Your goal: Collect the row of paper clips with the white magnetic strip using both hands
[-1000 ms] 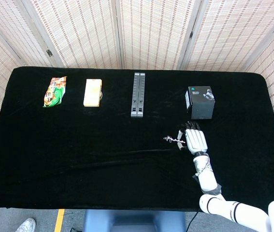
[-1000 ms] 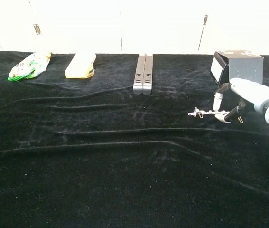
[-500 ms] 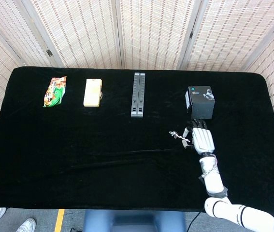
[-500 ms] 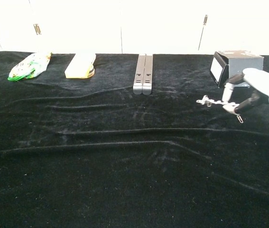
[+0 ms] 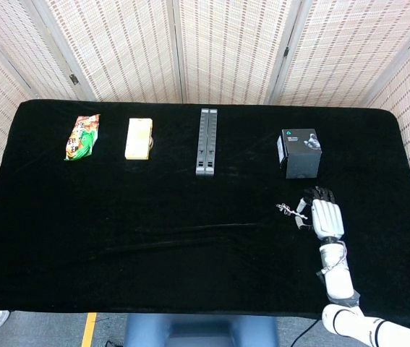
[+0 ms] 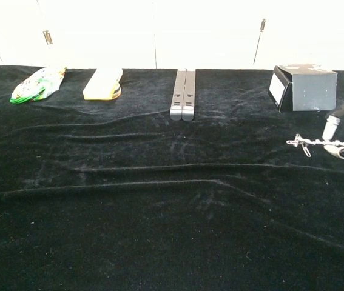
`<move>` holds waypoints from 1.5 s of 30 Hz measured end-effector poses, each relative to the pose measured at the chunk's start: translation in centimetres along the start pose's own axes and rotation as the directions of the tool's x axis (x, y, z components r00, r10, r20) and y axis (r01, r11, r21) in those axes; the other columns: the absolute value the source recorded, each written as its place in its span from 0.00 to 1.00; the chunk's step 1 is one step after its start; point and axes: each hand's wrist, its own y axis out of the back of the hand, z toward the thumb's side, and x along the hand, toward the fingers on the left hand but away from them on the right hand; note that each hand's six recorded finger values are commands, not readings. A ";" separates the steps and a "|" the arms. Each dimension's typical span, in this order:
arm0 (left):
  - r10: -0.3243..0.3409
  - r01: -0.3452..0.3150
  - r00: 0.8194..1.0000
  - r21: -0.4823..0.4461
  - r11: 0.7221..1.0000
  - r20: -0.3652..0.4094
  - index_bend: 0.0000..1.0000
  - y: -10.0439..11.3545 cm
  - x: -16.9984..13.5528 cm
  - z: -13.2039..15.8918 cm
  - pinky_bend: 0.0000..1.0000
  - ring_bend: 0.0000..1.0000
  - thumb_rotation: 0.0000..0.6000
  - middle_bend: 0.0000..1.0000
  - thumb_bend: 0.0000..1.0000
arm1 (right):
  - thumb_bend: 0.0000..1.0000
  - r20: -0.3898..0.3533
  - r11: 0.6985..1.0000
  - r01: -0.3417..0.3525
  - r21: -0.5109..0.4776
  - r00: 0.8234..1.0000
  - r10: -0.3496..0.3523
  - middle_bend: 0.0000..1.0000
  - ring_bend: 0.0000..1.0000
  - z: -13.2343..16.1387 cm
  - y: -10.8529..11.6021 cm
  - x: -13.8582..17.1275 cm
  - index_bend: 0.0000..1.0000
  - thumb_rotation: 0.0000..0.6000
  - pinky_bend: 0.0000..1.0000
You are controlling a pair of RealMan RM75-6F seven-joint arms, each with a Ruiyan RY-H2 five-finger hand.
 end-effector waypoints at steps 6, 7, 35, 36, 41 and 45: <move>-0.009 0.009 1.000 0.003 1.000 -0.004 0.39 -0.2 0.2 0.0 0.01 0.08 1.00 0.21 0.46 | 0.48 0.028 1.000 -0.012 -0.018 1.000 0.013 0.22 0.08 -1.2 -0.7 -0.5 0.85 1.00 0.00; -0.010 0.010 1.000 0.003 1.000 -0.004 0.39 -0.2 0.2 0.0 0.01 0.08 1.00 0.21 0.46 | 0.48 0.029 1.000 -0.012 -0.020 0.999 0.013 0.22 0.08 -1.2 -0.8 -0.6 0.85 1.00 0.00; 0.001 -0.001 1.000 0.007 1.000 0.004 0.39 0.0 0.1 0.2 0.01 0.08 1.00 0.21 0.46 | 0.48 -0.017 0.999 0.036 -0.040 0.999 -0.037 0.22 0.08 -0.7 0.0 1.4 0.85 1.00 0.00; 0.002 -0.002 1.000 0.010 1.000 0.005 0.39 0.0 0.1 0.3 0.01 0.08 1.00 0.21 0.46 | 0.48 -0.025 0.998 0.043 -0.042 0.999 -0.044 0.22 0.08 -0.7 0.2 2.0 0.85 1.00 0.00; 0.005 -0.006 1.000 0.028 1.000 0.015 0.39 -0.2 -0.1 0.7 0.02 0.08 1.00 0.21 0.46 | 0.48 -0.067 0.997 0.076 -0.029 0.995 -0.077 0.22 0.08 -1.3 1.0 5.7 0.85 1.00 0.00; 0.014 -0.015 1.000 0.040 0.999 0.028 0.39 -0.2 -0.4 1.2 0.01 0.08 1.00 0.21 0.46 | 0.48 -0.077 0.997 0.073 -0.013 0.994 -0.074 0.22 0.08 -2.5 0.6 8.7 0.85 1.00 0.00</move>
